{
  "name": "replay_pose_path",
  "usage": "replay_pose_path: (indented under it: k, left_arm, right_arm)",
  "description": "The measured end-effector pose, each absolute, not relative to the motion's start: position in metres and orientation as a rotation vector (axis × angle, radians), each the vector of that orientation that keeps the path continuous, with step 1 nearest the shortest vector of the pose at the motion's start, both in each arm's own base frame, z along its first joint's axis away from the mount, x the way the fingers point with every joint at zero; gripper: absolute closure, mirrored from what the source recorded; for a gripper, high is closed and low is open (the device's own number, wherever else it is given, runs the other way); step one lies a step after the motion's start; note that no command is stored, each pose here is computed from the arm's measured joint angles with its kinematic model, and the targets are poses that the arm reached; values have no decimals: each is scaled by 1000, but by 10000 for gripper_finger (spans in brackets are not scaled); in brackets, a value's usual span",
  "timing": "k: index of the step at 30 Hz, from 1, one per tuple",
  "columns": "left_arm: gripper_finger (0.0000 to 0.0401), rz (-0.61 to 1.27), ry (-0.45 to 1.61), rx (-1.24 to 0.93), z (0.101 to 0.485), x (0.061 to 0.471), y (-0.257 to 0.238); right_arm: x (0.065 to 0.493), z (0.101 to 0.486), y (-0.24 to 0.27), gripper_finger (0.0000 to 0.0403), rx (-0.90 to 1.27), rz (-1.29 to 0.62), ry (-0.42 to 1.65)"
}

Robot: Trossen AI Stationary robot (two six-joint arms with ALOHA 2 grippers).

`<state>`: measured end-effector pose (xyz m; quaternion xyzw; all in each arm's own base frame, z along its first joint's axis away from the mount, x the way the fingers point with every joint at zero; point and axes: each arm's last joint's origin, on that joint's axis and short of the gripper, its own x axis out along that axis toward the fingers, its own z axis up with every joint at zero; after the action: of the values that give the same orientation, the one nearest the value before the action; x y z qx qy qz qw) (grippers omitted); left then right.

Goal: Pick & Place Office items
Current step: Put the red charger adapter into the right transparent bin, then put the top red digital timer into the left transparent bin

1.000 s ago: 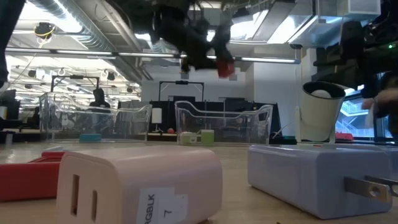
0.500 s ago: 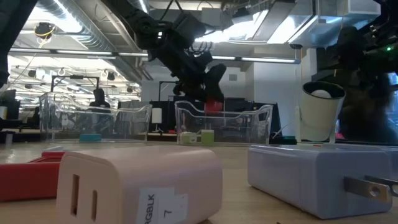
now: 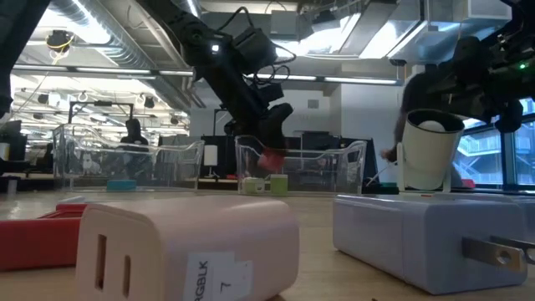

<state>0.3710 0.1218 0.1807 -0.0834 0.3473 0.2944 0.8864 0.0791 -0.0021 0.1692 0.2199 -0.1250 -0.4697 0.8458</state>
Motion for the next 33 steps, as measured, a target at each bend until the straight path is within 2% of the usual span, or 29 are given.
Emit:
replay_pose_path:
  k: [22,33]
  left_arm:
    - [172,597,783,-172,177,368,117]
    - [143,590,777,-169,177,369,115]
  right_arm:
    - [79,169,-2,145,463,-987,-262]
    - [79,169,-2,145,462,-983,-260]
